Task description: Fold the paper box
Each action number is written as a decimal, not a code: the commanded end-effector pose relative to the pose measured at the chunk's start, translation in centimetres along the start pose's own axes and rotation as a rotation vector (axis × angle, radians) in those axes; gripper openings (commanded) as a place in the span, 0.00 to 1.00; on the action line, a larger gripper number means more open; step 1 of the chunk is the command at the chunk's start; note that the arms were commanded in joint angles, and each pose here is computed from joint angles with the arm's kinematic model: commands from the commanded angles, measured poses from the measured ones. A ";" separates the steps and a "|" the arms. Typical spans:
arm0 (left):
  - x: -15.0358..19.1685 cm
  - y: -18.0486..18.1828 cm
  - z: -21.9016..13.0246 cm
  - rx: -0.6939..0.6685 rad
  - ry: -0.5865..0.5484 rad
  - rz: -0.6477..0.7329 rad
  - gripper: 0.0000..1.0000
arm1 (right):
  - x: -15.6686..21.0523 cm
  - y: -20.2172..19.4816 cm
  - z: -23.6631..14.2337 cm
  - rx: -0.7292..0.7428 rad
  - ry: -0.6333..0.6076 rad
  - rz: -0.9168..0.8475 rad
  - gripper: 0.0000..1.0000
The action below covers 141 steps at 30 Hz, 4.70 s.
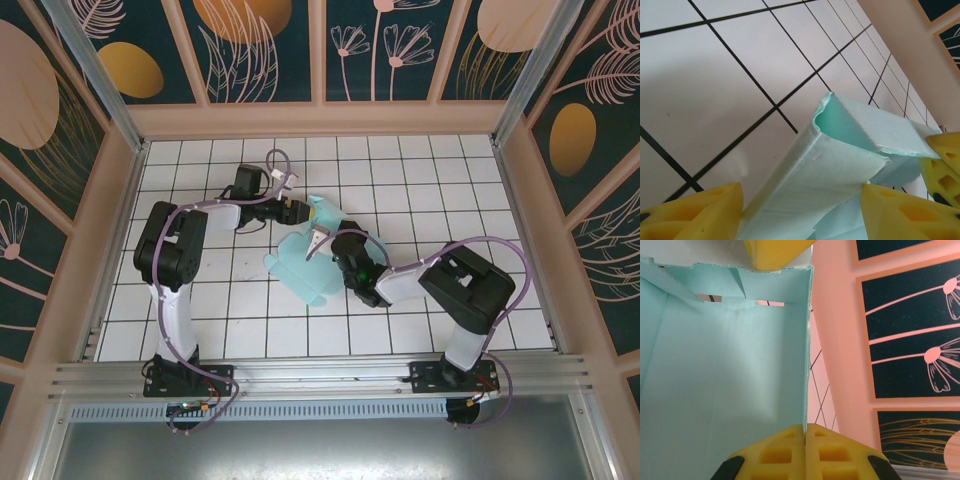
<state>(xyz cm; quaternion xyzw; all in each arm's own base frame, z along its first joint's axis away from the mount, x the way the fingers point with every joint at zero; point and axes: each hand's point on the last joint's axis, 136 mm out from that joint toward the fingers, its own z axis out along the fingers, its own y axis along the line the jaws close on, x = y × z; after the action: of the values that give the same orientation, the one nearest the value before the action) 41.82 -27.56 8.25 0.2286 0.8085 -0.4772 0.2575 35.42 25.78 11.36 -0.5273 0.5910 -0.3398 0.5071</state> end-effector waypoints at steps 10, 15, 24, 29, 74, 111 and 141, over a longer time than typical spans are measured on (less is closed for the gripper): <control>-1.4 -2.3 -1.5 0.014 -0.087 0.125 0.63 | -1.3 -2.7 1.5 0.111 -0.079 -0.161 0.00; -1.3 -1.9 -2.1 0.003 -0.100 0.131 0.63 | -1.0 -2.6 1.7 0.145 -0.083 -0.195 0.00; -0.8 -1.2 -2.0 0.011 -0.093 0.130 0.64 | -0.8 -2.9 1.5 0.202 -0.086 -0.203 0.00; -1.5 -2.0 -2.3 0.029 -0.114 0.143 0.64 | -0.6 -2.6 1.8 0.178 -0.077 -0.191 0.00; -2.7 3.9 -2.8 -0.067 -0.018 0.275 0.52 | 0.6 -3.0 1.6 0.130 -0.052 -0.075 0.00; -0.4 -0.8 2.8 0.166 0.119 0.395 0.30 | 0.4 -3.4 1.8 0.125 -0.052 -0.057 0.00; -3.4 0.4 4.1 -0.040 -0.023 0.343 0.30 | 0.0 -3.0 2.0 0.103 -0.047 -0.034 0.00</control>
<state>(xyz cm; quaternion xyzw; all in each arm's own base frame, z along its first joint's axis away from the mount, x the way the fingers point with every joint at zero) 44.89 -30.68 5.71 0.3536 0.7809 -0.4098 0.3117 38.10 24.62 12.50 -0.5294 0.5515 -0.3760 0.5236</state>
